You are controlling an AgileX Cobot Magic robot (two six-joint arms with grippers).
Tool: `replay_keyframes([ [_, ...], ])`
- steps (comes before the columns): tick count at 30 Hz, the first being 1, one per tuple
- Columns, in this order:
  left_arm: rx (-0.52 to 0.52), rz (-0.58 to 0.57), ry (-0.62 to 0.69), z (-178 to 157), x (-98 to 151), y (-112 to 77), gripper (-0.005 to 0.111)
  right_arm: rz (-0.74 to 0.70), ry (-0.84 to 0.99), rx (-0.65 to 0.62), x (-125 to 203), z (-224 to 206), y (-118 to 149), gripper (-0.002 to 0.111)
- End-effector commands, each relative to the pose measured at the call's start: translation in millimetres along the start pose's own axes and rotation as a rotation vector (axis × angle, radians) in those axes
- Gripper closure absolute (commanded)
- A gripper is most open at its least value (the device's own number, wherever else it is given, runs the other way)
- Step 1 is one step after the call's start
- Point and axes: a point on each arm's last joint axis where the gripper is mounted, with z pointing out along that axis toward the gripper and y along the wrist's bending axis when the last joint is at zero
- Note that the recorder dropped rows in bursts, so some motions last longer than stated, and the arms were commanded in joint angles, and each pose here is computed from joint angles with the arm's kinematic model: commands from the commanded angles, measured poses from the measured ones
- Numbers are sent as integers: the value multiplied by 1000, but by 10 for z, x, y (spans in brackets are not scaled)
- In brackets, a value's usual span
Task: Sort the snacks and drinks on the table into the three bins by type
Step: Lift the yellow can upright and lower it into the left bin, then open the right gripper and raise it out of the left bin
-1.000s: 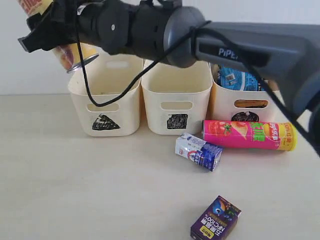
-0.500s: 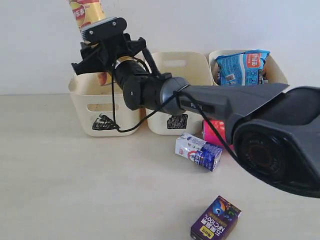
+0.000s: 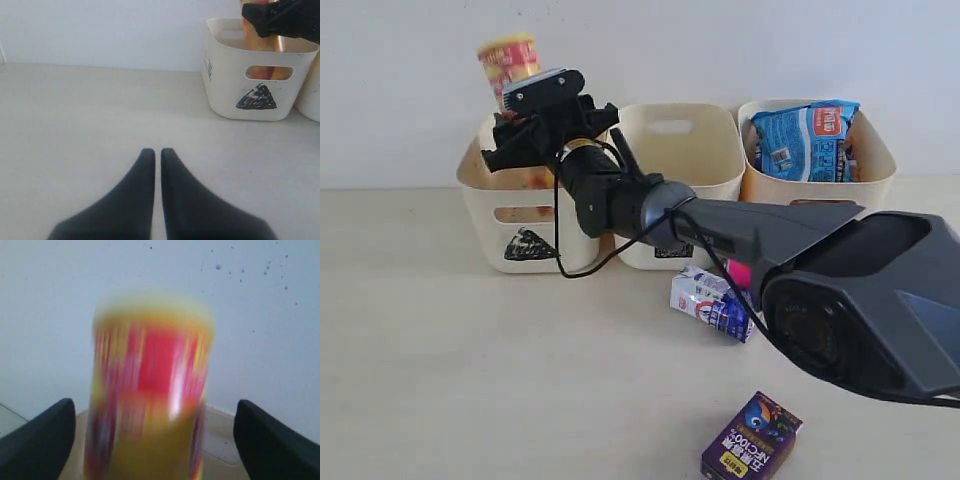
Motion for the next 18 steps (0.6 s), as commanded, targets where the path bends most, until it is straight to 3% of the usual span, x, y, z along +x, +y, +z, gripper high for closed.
replay_keyframes([
  [1,4,-7,-14,-5,-16,-3,103,-3,-16,0,-97,12,-31,27],
  [6,4,-7,-14,-5,-16,-3,103,3,95,-70,-341,-9,-16,27],
  [8,4,-7,-14,-5,-16,-3,103,5,192,-130,-503,-52,2,37],
  [10,4,-7,-14,-5,-16,-3,103,5,294,-194,-676,-123,17,63],
  [12,4,-7,-14,-5,-16,-3,103,-6,429,-280,-901,-257,31,109],
  [18,4,-7,-14,-5,-16,-3,103,-45,611,-402,-1228,-516,28,108],
])
